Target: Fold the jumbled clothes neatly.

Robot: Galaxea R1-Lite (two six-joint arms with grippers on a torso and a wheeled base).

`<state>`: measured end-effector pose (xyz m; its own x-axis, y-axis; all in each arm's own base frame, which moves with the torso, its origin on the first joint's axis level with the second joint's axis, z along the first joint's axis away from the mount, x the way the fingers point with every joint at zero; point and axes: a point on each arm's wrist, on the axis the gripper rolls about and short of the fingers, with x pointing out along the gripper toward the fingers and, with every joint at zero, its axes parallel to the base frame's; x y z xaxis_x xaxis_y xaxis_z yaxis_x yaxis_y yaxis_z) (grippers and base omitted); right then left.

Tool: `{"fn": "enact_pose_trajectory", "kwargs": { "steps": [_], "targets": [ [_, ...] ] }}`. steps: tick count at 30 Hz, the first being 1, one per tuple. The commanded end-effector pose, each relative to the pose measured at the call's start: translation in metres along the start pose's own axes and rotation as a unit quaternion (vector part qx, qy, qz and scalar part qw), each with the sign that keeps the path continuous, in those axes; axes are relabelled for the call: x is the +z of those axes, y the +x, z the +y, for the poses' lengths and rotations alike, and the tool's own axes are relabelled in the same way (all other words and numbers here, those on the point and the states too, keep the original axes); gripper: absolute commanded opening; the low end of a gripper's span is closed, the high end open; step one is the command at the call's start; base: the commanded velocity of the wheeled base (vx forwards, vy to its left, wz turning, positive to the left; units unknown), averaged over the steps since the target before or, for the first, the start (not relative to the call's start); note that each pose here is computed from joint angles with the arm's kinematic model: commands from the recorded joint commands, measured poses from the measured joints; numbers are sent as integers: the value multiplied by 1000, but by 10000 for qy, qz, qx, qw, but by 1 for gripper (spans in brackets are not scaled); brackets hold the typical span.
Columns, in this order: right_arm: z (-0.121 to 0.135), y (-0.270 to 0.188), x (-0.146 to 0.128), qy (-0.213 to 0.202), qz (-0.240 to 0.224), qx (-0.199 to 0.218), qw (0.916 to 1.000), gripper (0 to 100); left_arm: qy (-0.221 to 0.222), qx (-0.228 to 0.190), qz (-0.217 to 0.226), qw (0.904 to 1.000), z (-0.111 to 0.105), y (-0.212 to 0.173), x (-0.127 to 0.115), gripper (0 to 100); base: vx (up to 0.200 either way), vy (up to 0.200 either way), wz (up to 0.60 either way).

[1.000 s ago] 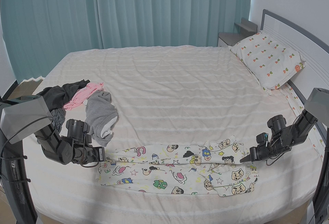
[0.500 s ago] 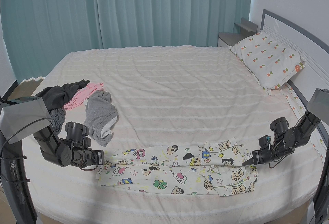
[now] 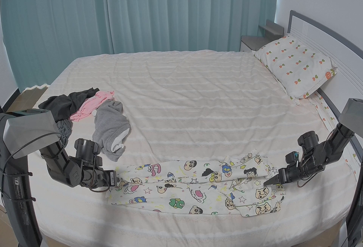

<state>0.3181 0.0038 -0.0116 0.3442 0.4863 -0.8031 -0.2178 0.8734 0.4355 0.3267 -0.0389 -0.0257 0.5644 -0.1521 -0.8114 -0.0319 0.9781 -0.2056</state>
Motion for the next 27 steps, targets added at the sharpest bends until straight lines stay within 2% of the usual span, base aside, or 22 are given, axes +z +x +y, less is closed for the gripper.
{"fn": "enact_pose_trajectory", "kwargs": {
  "steps": [1,4,5,8,14,17,22,23,24,25,26,27],
  "targets": [
    [8,-23,7,-76,-319,-17,9995,100,-137,5,-144,9998,4,0,3,100,0,0,0],
    [16,-37,8,-167,-492,-26,9986,100,-485,-6,-306,9984,6,-4,8,100,0,0,0],
    [25,-47,10,-206,-638,-23,9977,100,-867,-88,-430,9953,7,-10,14,100,0,0,0],
    [36,-58,14,-135,-835,15,9964,100,-1176,-427,-355,9915,6,-20,13,100,0,0,0],
    [55,-63,18,19,-946,176,9954,100,-1368,-377,-384,9891,20,-25,13,100,0,0,0],
    [65,-57,23,256,-957,315,9946,100,-1499,-346,-394,9873,28,-28,11,100,0,0,0],
    [76,-35,35,586,-1029,475,9918,100,-1904,-679,-536,9779,33,-37,8,100,0,0,0],
    [77,-10,44,805,-1189,311,9891,100,-2621,-1120,-619,9565,30,-46,13,100,0,0,0],
    [77,3,48,893,-1252,207,9879,100,-2915,-1318,-584,9456,28,-49,14,100,0,0,0],
    [76,8,49,925,-1288,149,9872,100,-3019,-1395,-571,9414,28,-49,14,100,0,0,0],
    [76,21,53,1013,-1365,26,9854,100,-3216,-1608,-492,9318,26,-51,13,100,0,0,0],
    [76,24,53,1048,-1369,-6,9850,100,-3250,-1653,-468,9300,26,-51,13,100,0,0,0]
  ]
}}
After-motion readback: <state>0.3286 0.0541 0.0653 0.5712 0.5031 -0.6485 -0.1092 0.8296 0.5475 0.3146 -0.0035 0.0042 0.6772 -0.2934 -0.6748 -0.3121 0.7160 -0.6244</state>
